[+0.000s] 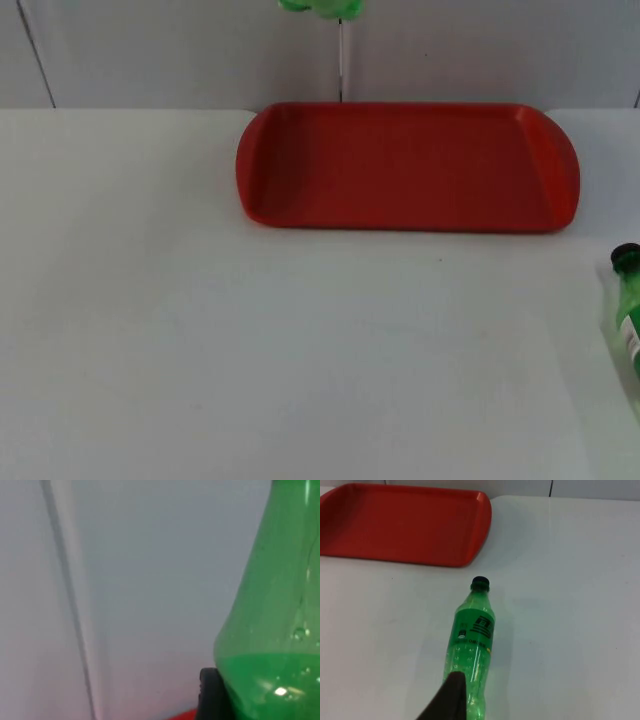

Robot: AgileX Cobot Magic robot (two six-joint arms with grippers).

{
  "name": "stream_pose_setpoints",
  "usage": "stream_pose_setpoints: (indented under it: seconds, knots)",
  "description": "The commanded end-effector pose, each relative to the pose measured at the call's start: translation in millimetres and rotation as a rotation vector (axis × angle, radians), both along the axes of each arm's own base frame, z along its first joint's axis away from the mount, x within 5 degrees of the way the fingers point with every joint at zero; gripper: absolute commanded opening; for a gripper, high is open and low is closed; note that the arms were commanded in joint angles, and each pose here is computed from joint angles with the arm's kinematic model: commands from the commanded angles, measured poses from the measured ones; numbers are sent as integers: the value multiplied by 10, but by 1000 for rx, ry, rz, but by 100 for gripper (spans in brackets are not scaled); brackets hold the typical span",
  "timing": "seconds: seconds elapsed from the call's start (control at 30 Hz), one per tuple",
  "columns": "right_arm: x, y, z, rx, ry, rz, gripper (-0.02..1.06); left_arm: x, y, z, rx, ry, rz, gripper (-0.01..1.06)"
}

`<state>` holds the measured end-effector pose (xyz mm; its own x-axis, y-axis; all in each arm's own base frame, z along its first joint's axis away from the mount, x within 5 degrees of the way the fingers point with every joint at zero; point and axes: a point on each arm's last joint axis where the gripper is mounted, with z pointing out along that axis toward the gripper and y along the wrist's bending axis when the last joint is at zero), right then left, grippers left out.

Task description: Place the bottle upright on the tray.

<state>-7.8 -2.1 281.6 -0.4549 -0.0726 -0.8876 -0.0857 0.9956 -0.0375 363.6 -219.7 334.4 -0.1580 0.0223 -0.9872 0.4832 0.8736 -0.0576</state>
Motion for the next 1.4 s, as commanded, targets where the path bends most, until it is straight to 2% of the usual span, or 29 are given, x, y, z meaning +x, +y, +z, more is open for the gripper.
stream_pose_setpoints:
  seconds: [0.0,0.1,0.2,0.27,0.37,0.4,0.47,0.5,0.6,0.67,0.7,0.73,0.77,0.8,0.83,0.9,1.0,1.03,1.13,1.37]
  knots:
    - [4,3,-13,-5,-3,2,105,15,106,44,-68,-38,50,0]
    - [4,3,-13,-5,-3,2,105,63,253,-52,-88,-71,105,0]
    - [4,3,-13,-5,-3,2,105,89,340,-102,-97,-112,116,0]
    - [4,3,-13,-5,-3,2,105,122,427,-120,-176,-159,101,0]
    - [4,3,-13,-5,-3,2,105,152,487,-144,-227,-249,-92,0]
    - [4,3,-13,-5,-3,2,105,152,487,-144,-227,-249,-92,0]
    - [4,3,-13,-5,-3,2,105,199,583,-211,-281,-290,-235,0]
    - [4,3,-13,-5,-3,2,105,252,648,-276,-284,-290,-247,0]
    - [4,3,-13,-5,-3,2,105,327,705,-399,-277,-266,-233,0]
    - [4,3,-13,-5,-3,2,105,416,759,-569,-222,-264,-211,0]
    - [4,3,-13,-5,-3,2,105,416,759,-569,-222,-264,-211,0]
    - [4,3,-13,-5,-3,2,105,440,764,-630,-176,-288,-209,0]
    - [4,3,-13,-5,-3,2,105,472,750,-736,-88,-343,-215,0]
    - [4,3,-13,-5,-3,2,105,496,740,-809,-36,-373,-219,0]
    - [4,3,-13,-5,-3,2,105,506,733,-853,0,-401,-223,0]
    - [4,3,-13,-5,-3,2,105,519,726,-908,22,-415,-227,0]
    - [4,3,-13,-5,-3,2,105,574,747,-1018,-53,-397,-187,0]
    - [4,3,-13,-5,-3,2,105,574,747,-1018,-53,-397,-187,0]
    - [4,3,-13,-5,-3,2,105,634,767,-1168,-117,-389,-148,0]
    - [4,3,-13,-5,-3,2,105,768,699,-1400,-177,-408,-186,0]
